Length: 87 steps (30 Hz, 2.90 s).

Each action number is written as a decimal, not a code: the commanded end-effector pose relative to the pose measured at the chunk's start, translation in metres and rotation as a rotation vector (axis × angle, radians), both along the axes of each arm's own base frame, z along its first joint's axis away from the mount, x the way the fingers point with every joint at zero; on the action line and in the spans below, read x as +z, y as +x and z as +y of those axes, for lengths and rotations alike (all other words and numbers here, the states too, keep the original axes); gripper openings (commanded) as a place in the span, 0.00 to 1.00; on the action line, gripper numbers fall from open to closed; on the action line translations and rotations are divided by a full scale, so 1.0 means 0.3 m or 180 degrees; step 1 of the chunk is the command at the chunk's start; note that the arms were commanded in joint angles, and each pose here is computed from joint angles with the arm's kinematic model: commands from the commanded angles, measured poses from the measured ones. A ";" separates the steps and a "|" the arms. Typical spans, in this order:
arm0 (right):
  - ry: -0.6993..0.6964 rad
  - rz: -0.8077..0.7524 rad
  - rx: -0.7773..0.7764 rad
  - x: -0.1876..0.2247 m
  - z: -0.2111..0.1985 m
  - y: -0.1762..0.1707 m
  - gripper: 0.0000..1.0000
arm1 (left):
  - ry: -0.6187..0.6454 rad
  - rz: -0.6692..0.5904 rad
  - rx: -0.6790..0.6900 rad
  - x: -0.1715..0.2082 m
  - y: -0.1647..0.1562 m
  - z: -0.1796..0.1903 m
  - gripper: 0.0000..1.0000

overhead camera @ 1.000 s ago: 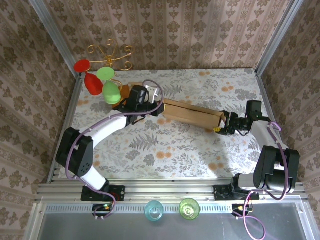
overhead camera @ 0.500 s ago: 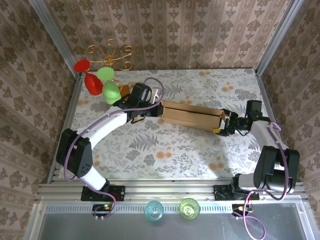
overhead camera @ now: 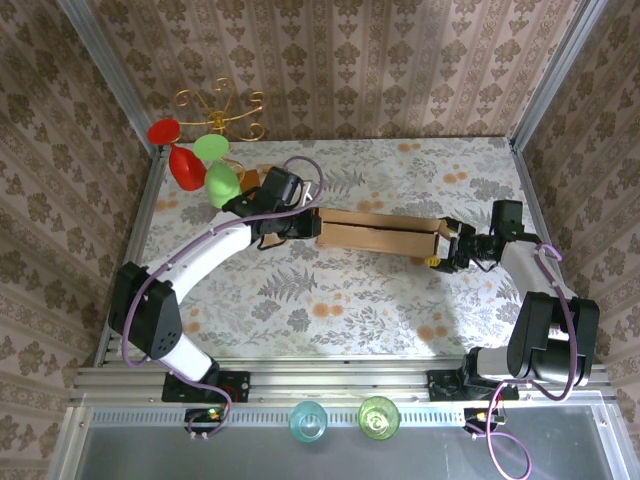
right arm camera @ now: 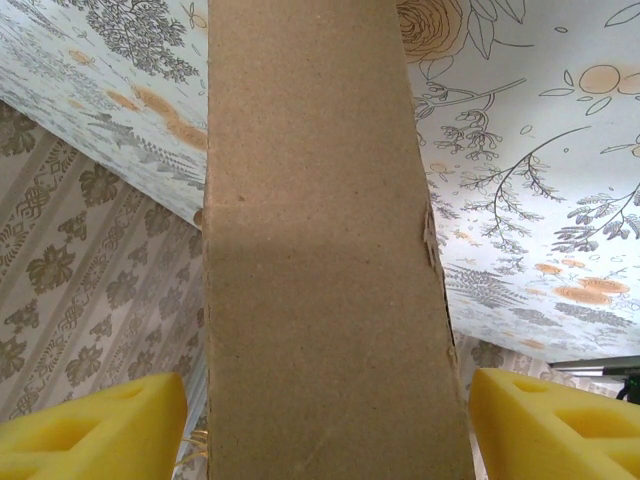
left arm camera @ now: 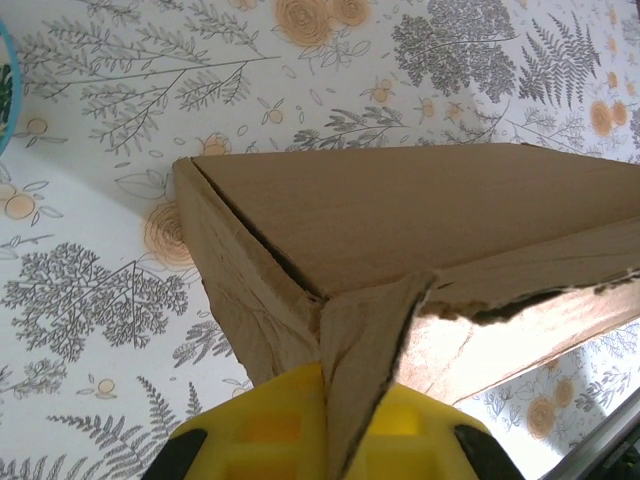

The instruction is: Fold the paper box

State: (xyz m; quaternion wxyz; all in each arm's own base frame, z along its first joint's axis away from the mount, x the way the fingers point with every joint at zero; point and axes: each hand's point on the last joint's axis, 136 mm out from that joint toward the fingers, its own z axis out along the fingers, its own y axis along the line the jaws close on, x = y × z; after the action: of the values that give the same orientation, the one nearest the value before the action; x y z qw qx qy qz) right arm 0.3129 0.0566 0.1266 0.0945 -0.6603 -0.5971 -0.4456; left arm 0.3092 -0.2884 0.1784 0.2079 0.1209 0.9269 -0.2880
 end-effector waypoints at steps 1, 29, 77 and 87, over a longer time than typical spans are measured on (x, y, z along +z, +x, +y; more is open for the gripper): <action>0.0021 -0.0087 0.0030 0.059 0.008 0.012 0.76 | 0.0041 0.0078 0.0127 0.044 -0.019 0.021 0.00; -0.1472 -0.0634 0.0241 0.249 -0.165 -0.025 0.74 | 0.0228 0.0314 0.0261 0.009 -0.005 0.066 0.00; -0.4094 -0.2624 0.4531 0.295 -0.018 0.224 0.25 | 0.0367 0.0262 0.0207 -0.008 0.028 0.070 0.00; -0.4079 -0.2587 0.4568 0.283 -0.013 0.236 0.20 | 0.0367 0.0269 0.0218 -0.010 0.030 0.071 0.00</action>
State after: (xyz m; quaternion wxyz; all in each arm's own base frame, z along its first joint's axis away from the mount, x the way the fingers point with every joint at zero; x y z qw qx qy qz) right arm 0.3838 0.0513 0.2084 -0.2453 0.1131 -0.9598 -0.0767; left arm 0.3148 -0.2702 0.1788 0.1741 0.0845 0.9505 -0.2430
